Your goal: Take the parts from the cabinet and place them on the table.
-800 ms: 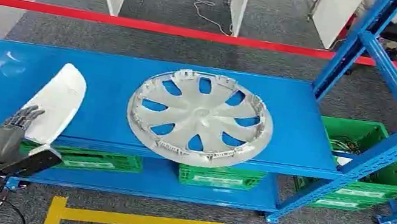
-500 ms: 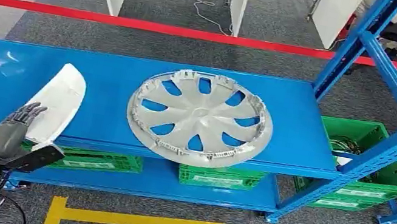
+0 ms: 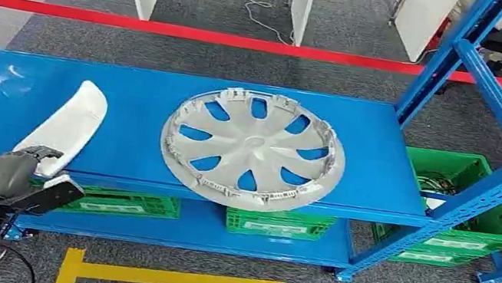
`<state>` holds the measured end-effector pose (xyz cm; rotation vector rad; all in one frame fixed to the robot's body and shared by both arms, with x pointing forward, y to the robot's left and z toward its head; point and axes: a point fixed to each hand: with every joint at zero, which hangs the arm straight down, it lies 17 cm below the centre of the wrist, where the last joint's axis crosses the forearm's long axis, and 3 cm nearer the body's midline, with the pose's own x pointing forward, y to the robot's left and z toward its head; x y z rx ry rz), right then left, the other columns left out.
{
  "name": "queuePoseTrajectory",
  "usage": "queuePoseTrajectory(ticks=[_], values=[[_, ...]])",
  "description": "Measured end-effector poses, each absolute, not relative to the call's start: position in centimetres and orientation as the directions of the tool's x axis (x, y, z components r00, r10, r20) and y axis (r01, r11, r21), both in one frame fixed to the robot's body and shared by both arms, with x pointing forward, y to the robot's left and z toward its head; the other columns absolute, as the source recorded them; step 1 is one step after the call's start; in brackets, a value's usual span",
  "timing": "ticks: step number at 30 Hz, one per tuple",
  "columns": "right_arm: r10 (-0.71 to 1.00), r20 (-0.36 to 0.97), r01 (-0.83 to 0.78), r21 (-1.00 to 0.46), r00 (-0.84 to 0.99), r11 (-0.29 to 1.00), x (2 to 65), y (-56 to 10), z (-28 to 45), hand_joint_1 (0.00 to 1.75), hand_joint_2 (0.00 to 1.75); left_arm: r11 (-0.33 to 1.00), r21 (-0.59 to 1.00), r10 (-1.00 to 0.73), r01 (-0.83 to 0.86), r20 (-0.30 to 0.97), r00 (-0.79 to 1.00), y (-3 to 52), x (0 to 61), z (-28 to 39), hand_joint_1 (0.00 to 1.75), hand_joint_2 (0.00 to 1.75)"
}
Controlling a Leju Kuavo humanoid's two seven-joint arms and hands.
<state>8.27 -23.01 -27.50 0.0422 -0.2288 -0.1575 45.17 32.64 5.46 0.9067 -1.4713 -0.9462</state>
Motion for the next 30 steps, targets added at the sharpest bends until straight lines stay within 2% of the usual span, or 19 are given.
queuePoseTrajectory(ticks=[25, 30], values=[[-0.150, 0.225, 0.141, 0.058, 0.963, 0.988, 8.4, -23.1, -27.5, 0.00, 0.00, 0.370, 0.923, -0.926, -0.111, 0.356, -0.125, 32.6, 46.0, 7.5, 1.75, 1.75], [-0.155, 0.227, 0.145, 0.058, 0.961, 0.988, 8.5, -23.1, -27.5, 0.00, 0.00, 0.332, 0.930, -0.940, -0.157, 0.312, -0.140, 32.6, 46.0, 8.3, 1.75, 1.75]])
